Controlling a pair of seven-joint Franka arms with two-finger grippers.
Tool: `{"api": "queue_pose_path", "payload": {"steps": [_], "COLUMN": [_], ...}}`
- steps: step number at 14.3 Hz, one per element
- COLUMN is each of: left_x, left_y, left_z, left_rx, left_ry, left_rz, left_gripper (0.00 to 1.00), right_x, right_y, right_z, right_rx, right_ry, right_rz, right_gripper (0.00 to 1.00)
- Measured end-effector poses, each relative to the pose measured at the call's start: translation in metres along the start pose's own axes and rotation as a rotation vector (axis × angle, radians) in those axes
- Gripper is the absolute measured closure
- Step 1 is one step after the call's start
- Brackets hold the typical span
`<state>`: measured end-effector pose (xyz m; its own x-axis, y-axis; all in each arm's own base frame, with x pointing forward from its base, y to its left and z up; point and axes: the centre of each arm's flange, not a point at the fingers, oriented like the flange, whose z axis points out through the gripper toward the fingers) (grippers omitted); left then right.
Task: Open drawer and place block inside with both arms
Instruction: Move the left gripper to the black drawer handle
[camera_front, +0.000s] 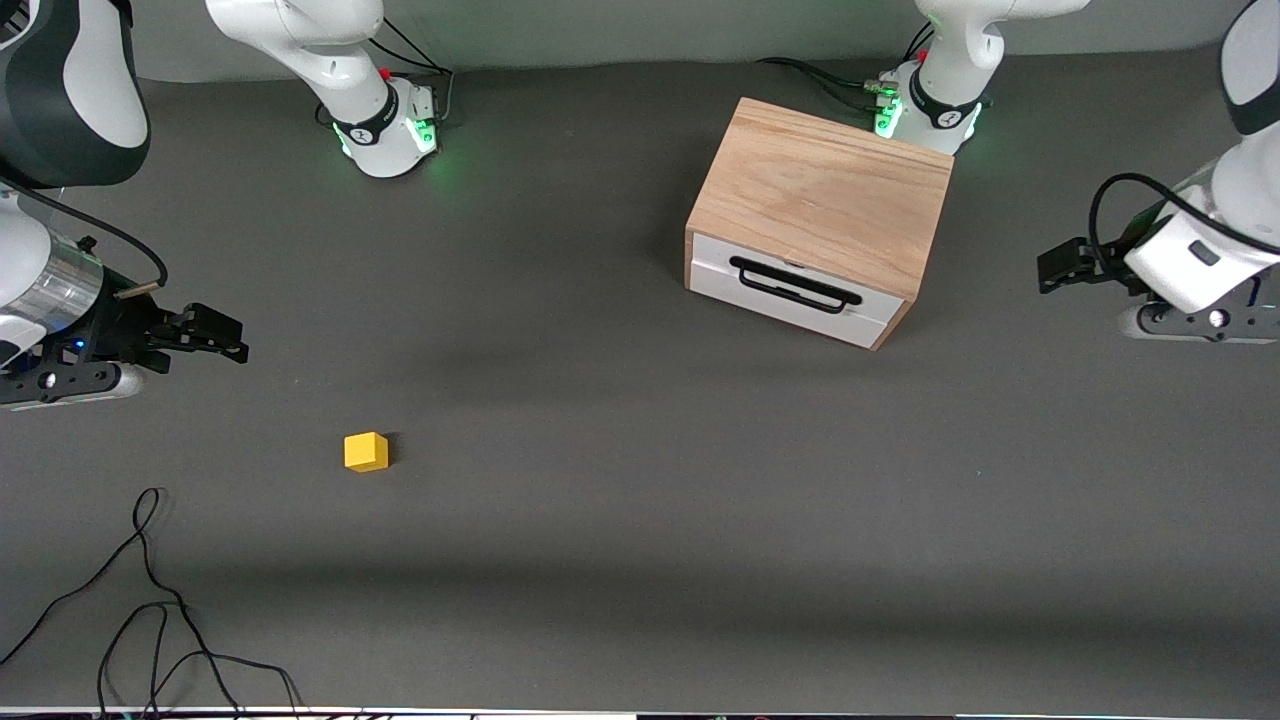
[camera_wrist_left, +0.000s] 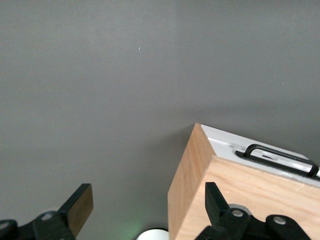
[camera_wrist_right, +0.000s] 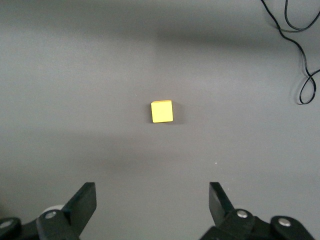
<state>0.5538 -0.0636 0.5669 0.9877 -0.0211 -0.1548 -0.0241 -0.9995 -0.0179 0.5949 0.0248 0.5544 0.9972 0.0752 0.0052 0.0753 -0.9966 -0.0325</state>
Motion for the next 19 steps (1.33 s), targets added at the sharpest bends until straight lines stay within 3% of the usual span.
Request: {"api": "queue_pose_path", "payload": {"steps": [7,13,19], "left_x": [0.006,0.003,-0.026], "left_y": [0.099,0.196,0.270], "left_z": [0.031,0.052,0.081], "left_rx": [0.013,-0.026,0.014], "left_ry": [-0.026,0.036,0.007], "left_rz": [-0.258,-0.646,-0.968], "left_gripper": [0.00,0.00,0.00], "right_x": [0.000,0.000,0.000], "right_y": [0.000,0.000,0.000], "right_z": [0.002,0.002,0.003], "right_rx": [0.000,0.000,0.000], "right_ry": [-0.003,-0.005,-0.006], "right_rz": [0.000,0.000,0.000], "right_gripper": [0.00,0.00,0.00]}}
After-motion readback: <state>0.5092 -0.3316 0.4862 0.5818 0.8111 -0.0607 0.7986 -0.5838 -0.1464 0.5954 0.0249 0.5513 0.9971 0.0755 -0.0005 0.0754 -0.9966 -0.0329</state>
